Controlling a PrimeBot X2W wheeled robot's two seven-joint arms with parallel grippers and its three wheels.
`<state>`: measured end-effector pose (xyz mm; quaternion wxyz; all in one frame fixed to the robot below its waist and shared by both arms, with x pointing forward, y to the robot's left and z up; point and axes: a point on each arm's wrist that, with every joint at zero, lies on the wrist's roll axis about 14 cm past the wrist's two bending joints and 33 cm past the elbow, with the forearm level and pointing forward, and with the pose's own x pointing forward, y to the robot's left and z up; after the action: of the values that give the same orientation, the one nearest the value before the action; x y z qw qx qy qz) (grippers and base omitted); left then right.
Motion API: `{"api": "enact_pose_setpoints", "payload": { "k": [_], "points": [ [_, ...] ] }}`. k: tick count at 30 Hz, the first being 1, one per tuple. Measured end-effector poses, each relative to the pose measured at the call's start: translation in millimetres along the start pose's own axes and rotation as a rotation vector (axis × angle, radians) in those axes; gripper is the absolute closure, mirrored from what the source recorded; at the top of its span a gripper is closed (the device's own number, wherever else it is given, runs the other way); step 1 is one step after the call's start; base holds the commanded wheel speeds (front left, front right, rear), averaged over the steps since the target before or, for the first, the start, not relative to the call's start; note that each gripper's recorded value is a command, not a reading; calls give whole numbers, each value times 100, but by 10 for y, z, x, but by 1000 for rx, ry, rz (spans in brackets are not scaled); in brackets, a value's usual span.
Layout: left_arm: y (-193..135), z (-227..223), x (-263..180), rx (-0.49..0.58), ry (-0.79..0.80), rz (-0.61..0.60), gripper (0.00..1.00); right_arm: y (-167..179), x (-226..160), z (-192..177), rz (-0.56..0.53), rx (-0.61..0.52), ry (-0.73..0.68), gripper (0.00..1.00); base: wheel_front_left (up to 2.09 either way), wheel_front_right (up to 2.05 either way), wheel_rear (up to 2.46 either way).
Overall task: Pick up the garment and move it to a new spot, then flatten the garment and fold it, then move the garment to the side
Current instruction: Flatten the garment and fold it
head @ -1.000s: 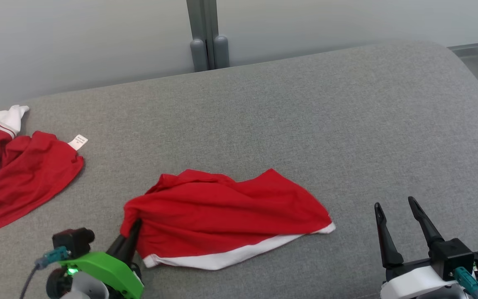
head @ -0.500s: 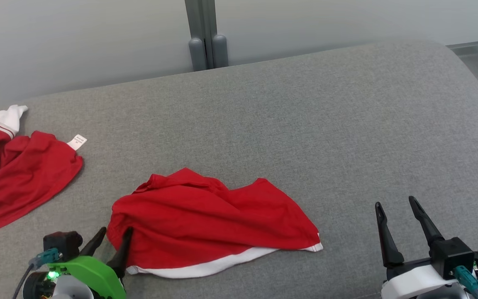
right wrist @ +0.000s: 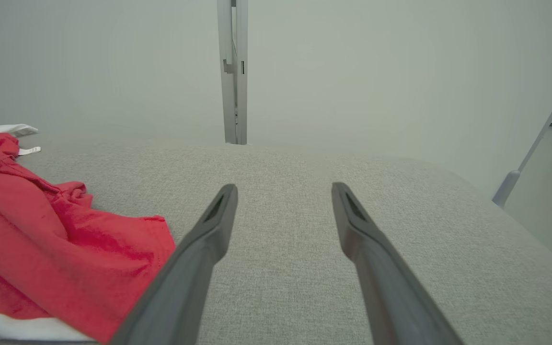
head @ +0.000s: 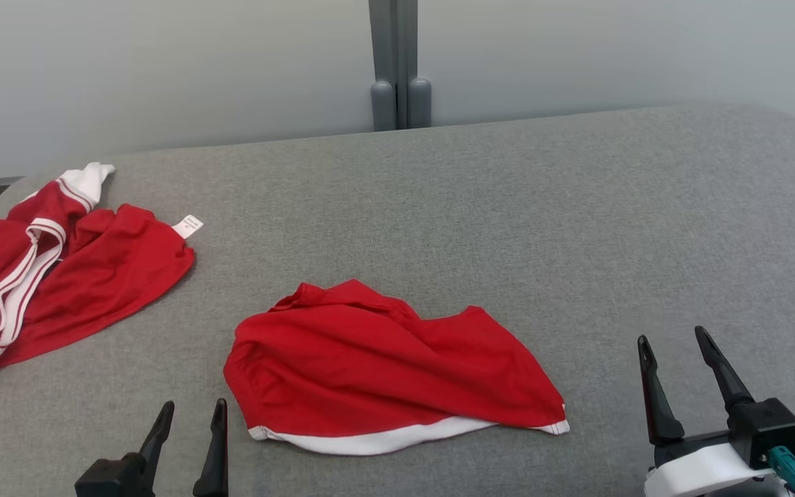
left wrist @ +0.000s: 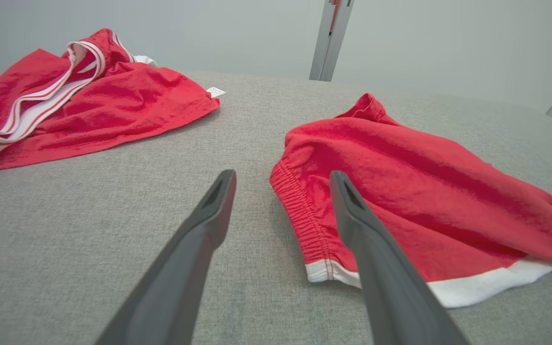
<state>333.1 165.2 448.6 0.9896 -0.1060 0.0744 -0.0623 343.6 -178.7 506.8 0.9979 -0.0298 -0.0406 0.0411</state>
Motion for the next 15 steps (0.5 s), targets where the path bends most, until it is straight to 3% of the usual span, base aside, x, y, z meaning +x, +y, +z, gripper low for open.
{"api": "enact_pose_setpoints", "payload": {
  "k": [15],
  "points": [
    [387,426,-443,80,-195,182,0,314,10,-106,95,34,32,0,0,0,0]
  ]
}}
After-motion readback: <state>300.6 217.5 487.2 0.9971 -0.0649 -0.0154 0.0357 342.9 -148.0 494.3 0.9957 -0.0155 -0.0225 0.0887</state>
